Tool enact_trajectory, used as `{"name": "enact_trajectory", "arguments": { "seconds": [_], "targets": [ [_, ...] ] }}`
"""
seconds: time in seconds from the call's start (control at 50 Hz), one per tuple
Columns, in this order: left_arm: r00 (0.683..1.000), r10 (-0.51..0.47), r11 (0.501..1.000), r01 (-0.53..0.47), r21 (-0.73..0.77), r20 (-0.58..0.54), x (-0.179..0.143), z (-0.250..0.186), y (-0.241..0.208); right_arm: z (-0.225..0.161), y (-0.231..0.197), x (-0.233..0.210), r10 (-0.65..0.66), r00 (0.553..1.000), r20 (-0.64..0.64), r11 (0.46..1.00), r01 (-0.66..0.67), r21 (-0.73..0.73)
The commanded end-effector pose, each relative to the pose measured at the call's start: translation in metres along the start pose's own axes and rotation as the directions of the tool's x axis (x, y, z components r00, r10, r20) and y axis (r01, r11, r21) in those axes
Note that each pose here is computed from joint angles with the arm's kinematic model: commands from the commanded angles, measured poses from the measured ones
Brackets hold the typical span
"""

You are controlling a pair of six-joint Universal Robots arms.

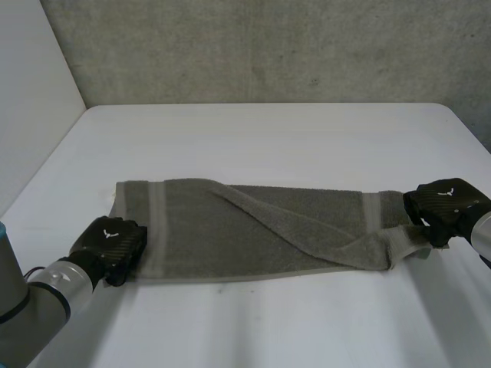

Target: Fold the towel.

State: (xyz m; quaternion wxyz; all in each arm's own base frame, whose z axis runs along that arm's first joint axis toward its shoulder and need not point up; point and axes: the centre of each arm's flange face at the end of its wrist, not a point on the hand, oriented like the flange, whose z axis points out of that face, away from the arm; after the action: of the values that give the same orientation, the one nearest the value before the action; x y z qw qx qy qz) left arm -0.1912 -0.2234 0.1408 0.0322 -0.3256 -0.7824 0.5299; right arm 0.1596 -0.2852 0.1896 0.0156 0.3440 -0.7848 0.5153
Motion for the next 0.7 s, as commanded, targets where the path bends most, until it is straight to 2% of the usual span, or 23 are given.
{"name": "enact_trajectory", "arguments": {
  "seconds": [0.02, 0.7],
  "targets": [
    [1.0, 0.002, 1.0, -0.002, -0.005, -0.003, 0.002, 0.005, 0.009, -0.002, 0.001, -0.003, -0.002, 1.0, 0.009, 1.0, 0.002, -0.006],
    [1.0, 0.002, 1.0, -0.002, 0.007, 0.022, 0.0, 0.027, 0.028, 0.0, 0.007, -0.008, 0.006, 1.0, 0.028, 1.0, -0.005, -0.019]
  ]
}}
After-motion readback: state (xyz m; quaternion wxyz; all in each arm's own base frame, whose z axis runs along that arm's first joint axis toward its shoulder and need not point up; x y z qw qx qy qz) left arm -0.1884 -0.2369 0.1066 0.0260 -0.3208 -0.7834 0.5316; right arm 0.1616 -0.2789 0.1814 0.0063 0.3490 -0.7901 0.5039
